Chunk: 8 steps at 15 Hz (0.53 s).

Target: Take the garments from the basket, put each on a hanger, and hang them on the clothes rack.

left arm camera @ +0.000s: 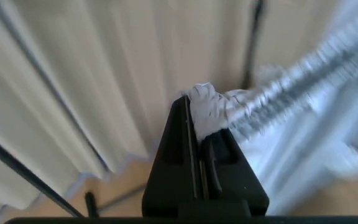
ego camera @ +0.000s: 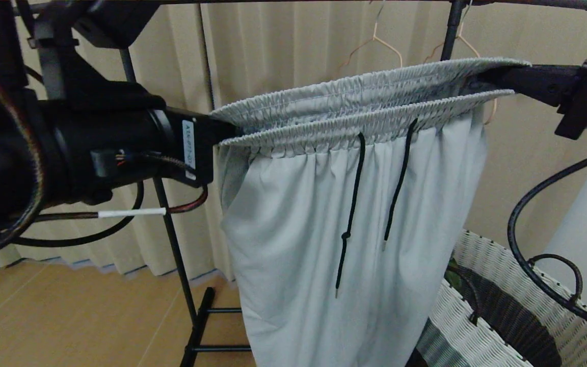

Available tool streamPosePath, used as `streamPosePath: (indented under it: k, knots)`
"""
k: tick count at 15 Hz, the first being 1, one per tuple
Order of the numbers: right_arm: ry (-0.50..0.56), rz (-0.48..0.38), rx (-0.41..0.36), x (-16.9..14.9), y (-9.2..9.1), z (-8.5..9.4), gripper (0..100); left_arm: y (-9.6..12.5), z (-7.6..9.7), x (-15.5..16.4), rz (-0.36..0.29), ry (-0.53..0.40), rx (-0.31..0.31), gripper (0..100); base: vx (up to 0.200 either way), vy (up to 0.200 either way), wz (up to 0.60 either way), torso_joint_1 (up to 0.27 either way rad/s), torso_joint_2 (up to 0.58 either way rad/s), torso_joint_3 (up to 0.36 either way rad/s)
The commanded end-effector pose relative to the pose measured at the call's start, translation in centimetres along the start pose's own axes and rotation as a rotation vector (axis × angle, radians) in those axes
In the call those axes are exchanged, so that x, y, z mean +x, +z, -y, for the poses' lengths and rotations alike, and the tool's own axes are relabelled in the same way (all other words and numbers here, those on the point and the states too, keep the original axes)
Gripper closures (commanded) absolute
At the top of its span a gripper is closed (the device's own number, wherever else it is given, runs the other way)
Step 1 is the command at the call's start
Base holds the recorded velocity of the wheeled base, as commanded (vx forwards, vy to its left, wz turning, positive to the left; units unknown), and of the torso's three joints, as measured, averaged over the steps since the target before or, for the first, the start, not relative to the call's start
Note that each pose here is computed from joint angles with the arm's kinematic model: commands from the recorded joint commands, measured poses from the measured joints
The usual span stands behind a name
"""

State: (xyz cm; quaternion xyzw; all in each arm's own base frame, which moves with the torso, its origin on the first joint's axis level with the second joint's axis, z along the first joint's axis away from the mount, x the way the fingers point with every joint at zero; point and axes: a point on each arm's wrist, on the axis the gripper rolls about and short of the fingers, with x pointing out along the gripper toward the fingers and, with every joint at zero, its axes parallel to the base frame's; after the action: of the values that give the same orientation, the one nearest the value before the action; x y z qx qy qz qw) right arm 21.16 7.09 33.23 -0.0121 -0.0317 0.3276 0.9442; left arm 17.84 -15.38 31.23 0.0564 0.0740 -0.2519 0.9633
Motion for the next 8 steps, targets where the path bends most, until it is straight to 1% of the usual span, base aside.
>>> streamPosePath:
  k: [1,3,5,8]
  knots:
    - [-0.03,-0.016,0.012,2.7,-1.1,1.1,100,-0.1,0.3,-3.6,0.042,-0.083,0.001,100,0.0,0.0,0.0,0.0,0.0,0.0]
    - [-0.072,0.002,0.005,4.1,-1.6,1.7,100,0.1,0.7,-4.8,0.068,-0.157,0.001,100,0.0,0.0,0.0,0.0,0.0,0.0]
    - [-0.086,0.014,0.002,5.1,-1.9,1.6,100,0.1,1.0,-5.6,0.086,-0.247,0.003,100,0.0,0.0,0.0,0.0,0.0,0.0]
    - [-0.063,0.024,0.003,5.8,-1.9,1.0,100,-0.4,1.4,-5.7,0.075,-0.299,0.011,100,0.0,0.0,0.0,0.0,0.0,0.0]
